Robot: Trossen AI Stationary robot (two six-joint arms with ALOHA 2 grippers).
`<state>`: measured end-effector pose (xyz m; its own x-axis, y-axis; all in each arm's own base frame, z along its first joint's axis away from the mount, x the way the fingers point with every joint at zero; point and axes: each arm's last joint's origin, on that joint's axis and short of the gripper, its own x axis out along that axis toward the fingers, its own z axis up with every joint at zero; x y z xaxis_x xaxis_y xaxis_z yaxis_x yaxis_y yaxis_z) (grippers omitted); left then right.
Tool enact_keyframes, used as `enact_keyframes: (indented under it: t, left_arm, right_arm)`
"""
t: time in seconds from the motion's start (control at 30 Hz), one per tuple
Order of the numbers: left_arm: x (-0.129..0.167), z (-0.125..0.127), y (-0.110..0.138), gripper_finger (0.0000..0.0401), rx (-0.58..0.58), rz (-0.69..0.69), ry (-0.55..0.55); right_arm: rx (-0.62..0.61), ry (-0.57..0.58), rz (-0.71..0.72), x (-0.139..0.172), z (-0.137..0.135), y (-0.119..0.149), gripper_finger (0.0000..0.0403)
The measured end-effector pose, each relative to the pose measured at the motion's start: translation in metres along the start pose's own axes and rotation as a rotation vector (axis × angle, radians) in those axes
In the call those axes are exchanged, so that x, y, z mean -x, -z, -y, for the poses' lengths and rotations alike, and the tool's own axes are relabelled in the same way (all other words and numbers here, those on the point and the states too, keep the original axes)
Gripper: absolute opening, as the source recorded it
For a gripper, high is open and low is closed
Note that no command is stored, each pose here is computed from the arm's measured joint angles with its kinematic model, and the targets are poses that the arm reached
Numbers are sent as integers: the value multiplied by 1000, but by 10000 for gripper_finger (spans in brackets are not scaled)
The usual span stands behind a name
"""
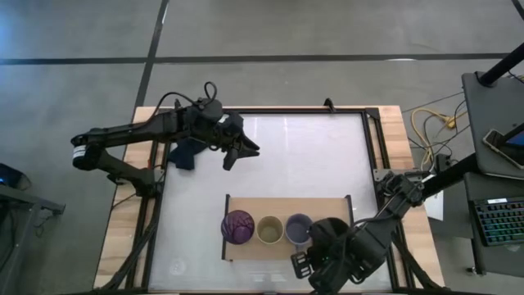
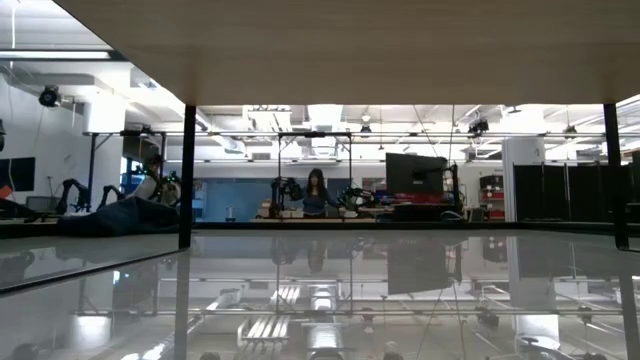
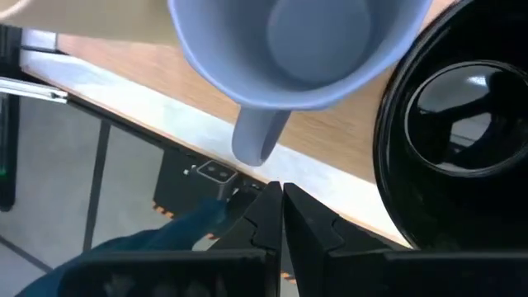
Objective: Stack small to large cups/mugs on shelf
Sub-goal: Put the black mug on the shelf
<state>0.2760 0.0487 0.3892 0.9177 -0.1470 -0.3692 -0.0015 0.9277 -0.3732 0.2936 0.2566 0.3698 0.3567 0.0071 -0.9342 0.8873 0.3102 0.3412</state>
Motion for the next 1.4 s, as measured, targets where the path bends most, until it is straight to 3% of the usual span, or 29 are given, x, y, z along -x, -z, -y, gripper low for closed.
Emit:
enact_keyframes:
  t: [1.23, 1.4]
  left_arm:
    - [2, 0, 1, 88, -1, 2, 1]
    - [2, 0, 1, 88, 0, 2, 1]
  right_arm:
    - [47, 92, 38, 2, 34, -16, 8]
    - [48, 48, 93, 11, 36, -21, 8]
